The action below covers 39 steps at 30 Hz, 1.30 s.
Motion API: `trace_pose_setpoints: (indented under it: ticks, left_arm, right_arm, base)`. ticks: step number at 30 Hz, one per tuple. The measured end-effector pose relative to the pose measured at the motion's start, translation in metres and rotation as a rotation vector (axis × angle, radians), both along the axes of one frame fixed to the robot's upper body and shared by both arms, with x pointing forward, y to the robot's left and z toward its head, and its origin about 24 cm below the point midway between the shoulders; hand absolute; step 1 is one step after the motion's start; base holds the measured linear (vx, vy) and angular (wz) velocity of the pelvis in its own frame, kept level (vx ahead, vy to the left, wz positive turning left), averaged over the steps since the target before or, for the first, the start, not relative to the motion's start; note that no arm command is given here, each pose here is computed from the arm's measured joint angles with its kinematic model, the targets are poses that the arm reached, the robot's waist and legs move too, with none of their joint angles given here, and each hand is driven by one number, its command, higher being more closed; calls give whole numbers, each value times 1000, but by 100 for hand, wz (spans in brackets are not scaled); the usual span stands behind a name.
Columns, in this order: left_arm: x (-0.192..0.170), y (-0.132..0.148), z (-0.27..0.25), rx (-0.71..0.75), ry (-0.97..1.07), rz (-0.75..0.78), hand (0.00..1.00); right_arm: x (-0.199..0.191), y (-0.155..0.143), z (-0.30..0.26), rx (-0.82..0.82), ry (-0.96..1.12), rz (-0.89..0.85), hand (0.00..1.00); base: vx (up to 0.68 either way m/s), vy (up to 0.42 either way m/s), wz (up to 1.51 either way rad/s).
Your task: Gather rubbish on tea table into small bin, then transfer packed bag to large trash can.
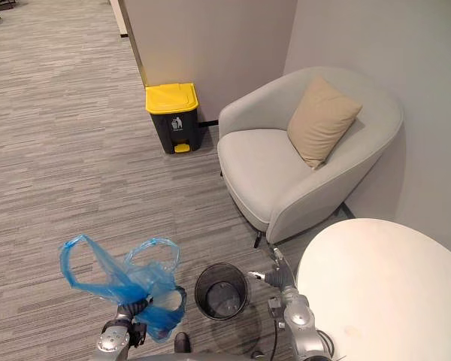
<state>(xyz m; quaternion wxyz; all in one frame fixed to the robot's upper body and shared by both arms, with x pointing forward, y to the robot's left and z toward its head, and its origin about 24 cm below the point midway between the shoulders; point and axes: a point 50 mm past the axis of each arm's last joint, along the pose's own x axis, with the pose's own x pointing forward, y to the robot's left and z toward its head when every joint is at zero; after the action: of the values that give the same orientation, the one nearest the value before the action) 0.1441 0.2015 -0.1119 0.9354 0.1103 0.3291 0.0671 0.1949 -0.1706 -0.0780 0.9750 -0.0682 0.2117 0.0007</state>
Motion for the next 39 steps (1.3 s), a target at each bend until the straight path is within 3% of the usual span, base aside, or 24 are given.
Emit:
trace_pose_setpoints:
  ticks: [9,15,21,29,33,39]
  left_arm:
    - [-1,-1,0,-7,-8,-5,100]
    - [41,-6,31,-18,-196,-21,100]
    - [27,-14,33,-62,-227,49,100]
    - [31,-22,45,-86,-290,52,100]
    - [45,-29,53,-94,-335,15,100]
    - [39,-16,32,-36,-217,-28,100]
  right_arm:
    - [13,-1,7,-12,-36,-23,0]
    - [22,4,30,1,-151,-30,0]
    - [30,11,47,10,-235,-14,0]
    - [34,-5,75,-7,-367,-119,0]
    - [32,-12,69,-18,-339,-145,0]
    - [15,-15,20,-3,-102,-201,0]
  base:
    - [-5,14,-23]
    - [-30,-2,49]
    - [-110,-120,40]
    - [-107,-57,57]
    - [-71,141,60]
    - [-30,109,44]
